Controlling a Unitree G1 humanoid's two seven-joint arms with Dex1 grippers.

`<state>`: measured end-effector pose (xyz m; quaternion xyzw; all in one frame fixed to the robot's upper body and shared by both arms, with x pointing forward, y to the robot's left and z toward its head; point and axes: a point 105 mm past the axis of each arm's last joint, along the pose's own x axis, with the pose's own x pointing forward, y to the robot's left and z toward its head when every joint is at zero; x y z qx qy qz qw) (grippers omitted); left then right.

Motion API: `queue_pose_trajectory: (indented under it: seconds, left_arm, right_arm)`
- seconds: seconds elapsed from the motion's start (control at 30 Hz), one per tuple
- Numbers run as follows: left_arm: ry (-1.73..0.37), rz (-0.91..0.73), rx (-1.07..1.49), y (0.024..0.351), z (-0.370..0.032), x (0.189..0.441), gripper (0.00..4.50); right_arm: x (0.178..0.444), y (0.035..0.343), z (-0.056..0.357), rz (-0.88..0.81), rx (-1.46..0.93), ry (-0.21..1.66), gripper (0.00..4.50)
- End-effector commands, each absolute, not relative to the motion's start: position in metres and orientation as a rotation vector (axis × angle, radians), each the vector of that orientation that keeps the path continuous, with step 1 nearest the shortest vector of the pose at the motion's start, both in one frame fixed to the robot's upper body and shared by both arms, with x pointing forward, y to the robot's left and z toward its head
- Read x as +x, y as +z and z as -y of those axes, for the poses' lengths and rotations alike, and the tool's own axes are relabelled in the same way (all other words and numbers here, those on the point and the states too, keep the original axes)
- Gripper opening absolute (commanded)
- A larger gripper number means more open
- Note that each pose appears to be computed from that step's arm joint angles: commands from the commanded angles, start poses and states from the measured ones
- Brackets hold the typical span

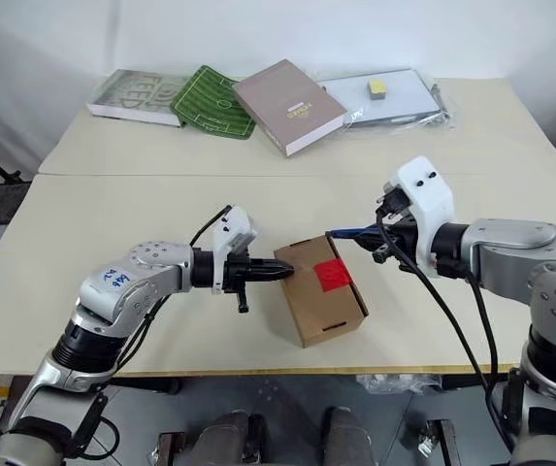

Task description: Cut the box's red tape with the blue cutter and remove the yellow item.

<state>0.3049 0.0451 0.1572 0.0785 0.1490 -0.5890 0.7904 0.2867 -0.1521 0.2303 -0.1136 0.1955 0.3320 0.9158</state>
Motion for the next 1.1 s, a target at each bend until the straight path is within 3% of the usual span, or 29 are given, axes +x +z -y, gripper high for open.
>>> queue_pose_trajectory:
  seconds: [0.03,0.27,0.43,0.63,1.1]
  left_arm:
    - [-1.262,-0.423,0.195,0.140,-0.047,0.300,0.02]
    - [-1.205,-0.430,0.234,0.135,-0.053,0.308,0.02]
    - [-1.187,-0.399,0.235,0.140,-0.054,0.313,0.02]
    - [-1.204,-0.411,0.239,0.139,-0.058,0.309,0.02]
    - [-1.209,-0.404,0.244,0.146,-0.057,0.308,0.02]
  right_arm:
    - [0.286,0.236,0.155,-0.395,-0.247,0.671,0.16]
    - [0.285,0.239,0.154,-0.391,-0.257,0.677,0.16]
    - [0.287,0.258,0.160,-0.322,-0.235,0.647,0.16]
    - [0.290,0.242,0.175,-0.391,-0.238,0.571,0.16]
    - [0.310,0.202,0.144,-0.446,-0.257,0.620,0.16]
